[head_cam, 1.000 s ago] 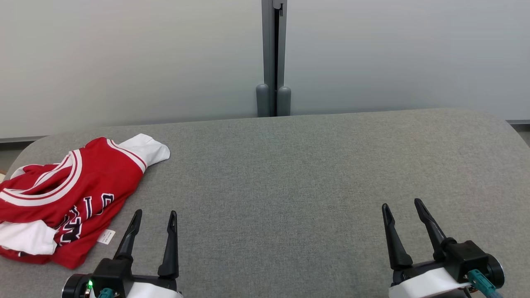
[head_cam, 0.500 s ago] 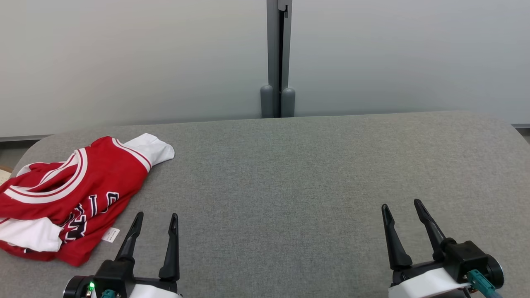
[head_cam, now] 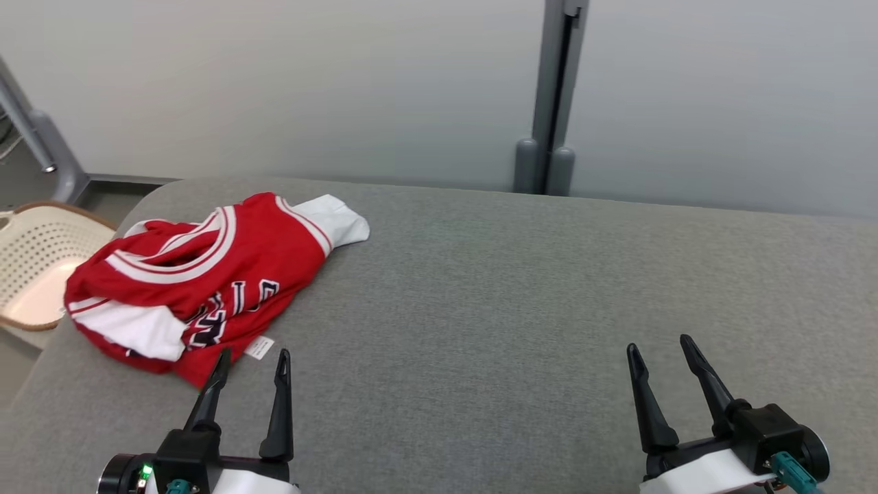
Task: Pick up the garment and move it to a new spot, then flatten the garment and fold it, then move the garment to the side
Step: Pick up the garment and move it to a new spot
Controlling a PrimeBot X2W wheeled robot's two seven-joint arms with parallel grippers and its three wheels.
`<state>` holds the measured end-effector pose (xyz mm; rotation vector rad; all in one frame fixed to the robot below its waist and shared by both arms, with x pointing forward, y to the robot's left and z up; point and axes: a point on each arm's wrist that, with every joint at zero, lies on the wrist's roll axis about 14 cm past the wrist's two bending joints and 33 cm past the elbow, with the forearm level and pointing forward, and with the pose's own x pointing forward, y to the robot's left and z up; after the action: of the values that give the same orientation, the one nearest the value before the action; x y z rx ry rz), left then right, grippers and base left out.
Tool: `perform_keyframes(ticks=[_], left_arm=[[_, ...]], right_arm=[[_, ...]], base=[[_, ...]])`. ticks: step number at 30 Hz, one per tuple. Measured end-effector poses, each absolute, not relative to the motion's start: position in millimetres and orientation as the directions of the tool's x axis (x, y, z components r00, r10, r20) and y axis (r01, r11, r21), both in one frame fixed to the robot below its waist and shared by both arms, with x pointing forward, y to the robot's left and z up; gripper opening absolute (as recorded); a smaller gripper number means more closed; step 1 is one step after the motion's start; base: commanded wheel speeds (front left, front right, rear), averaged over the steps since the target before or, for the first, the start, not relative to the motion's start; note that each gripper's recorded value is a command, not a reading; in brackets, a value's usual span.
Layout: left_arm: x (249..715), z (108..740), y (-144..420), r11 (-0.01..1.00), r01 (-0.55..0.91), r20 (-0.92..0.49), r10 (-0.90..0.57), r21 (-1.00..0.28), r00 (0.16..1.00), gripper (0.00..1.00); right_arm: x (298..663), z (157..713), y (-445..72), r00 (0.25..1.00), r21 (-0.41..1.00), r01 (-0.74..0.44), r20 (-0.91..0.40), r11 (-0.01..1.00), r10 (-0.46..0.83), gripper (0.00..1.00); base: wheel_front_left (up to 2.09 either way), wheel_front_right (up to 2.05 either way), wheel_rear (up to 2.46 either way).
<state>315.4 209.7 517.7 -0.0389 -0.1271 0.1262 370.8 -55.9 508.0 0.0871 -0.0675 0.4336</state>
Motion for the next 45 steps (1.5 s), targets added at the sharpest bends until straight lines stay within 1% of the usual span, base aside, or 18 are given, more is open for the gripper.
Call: perform_keyframes(ticks=[7, 14, 18, 21, 26, 28, 31, 34, 36, 37, 38, 39, 41, 43, 45], left_arm=[[282.7, 513.2, 251.8, 0.959, -0.282, 0.111, 0.284, -0.035, 0.952, 1.00], [249.7, 511.0, 291.3, 0.899, -0.436, 0.101, 0.439, -0.045, 0.893, 1.00], [250.7, 513.0, 304.0, 0.878, -0.476, 0.096, 0.479, -0.054, 0.872, 1.00], [273.2, 527.5, 313.3, 0.877, -0.478, 0.130, 0.480, -0.050, 0.867, 1.00], [335.8, 562.3, 327.3, 0.893, -0.448, 0.224, 0.443, -0.030, 0.868, 1.00], [366.3, 566.2, 330.1, 0.906, -0.423, 0.232, 0.415, -0.020, 0.879, 1.00], [411.2, 557.8, 338.1, 0.922, -0.387, 0.202, 0.378, 0.005, 0.904, 1.00], [457.8, 538.1, 343.0, 0.939, -0.345, 0.135, 0.340, 0.012, 0.931, 1.00], [489.5, 520.9, 342.4, 0.950, -0.313, 0.056, 0.312, 0.016, 0.948, 1.00], [489.5, 520.9, 342.4, 0.950, -0.313, 0.056, 0.312, 0.016, 0.948, 1.00], [503.2, 515.2, 343.3, 0.952, -0.305, 0.030, 0.304, 0.017, 0.952, 1.00], [516.4, 506.9, 343.1, 0.955, -0.297, -0.007, 0.297, -0.004, 0.955, 1.00], [536.5, 483.9, 345.4, 0.947, -0.310, -0.105, 0.301, -0.087, 0.948, 1.00], [546.9, 456.2, 348.9, 0.943, -0.319, -0.210, 0.294, -0.099, 0.933, 1.00], [548.0, 427.6, 355.2, 0.937, -0.338, -0.321, 0.293, -0.093, 0.901, 1.00]], right_arm=[[374.5, 504.6, -10.4, 0.842, 0.076, -0.538, 0.073, 0.839, 0.534, 1.00], [373.1, 503.4, 31.2, 0.771, 0.092, -0.637, 0.073, 0.766, 0.633, 1.00], [379.7, 498.6, 45.2, 0.746, 0.087, -0.666, 0.068, 0.741, 0.662, 1.00], [393.0, 490.6, 46.3, 0.749, 0.080, -0.662, 0.058, 0.745, 0.660, 1.00], [423.6, 480.7, 43.0, 0.760, 0.066, -0.650, 0.063, 0.757, 0.647, 1.00], [437.8, 474.8, 39.6, 0.764, 0.059, -0.646, 0.064, 0.761, 0.643, 1.00], [454.4, 465.4, 38.3, 0.765, 0.064, -0.644, 0.067, 0.763, 0.640, 1.00], [471.5, 452.8, 31.7, 0.778, 0.071, -0.629, 0.062, 0.774, 0.626, 1.00], [480.0, 440.7, 25.6, 0.785, 0.072, -0.619, 0.048, 0.782, 0.617, 1.00], [480.0, 440.7, 25.6, 0.785, 0.072, -0.619, 0.048, 0.782, 0.617, 1.00], [483.0, 433.1, 22.9, 0.787, 0.073, -0.616, 0.036, 0.784, 0.615, 1.00], [485.0, 425.2, 20.9, 0.785, 0.070, -0.619, 0.024, 0.783, 0.619, 1.00], [488.4, 414.4, 22.8, 0.772, 0.064, -0.635, 0.015, 0.770, 0.636, 1.00], [493.8, 406.9, 21.7, 0.765, 0.059, -0.644, 0.014, 0.763, 0.644, 1.00], [500.3, 402.4, 12.8, 0.779, 0.055, -0.627, 0.011, 0.777, 0.628, 1.00]], base=[[0.00, 0.00, 0.00], [0.00, 0.00, 0.00], [0.00, 0.00, 0.00], [0.00, 0.00, 0.00], [0.00, 0.00, 0.00], [0.00, 0.00, 0.00], [0.00, 0.00, 0.00], [0.00, 0.00, 0.00], [0.00, 0.00, 0.00], [0.00, 0.00, 0.00], [0.00, 0.00, 0.00], [0.00, 0.00, 0.00], [0.00, 0.00, 0.00], [0.00, 0.00, 0.00], [0.00, 0.00, 0.00]])
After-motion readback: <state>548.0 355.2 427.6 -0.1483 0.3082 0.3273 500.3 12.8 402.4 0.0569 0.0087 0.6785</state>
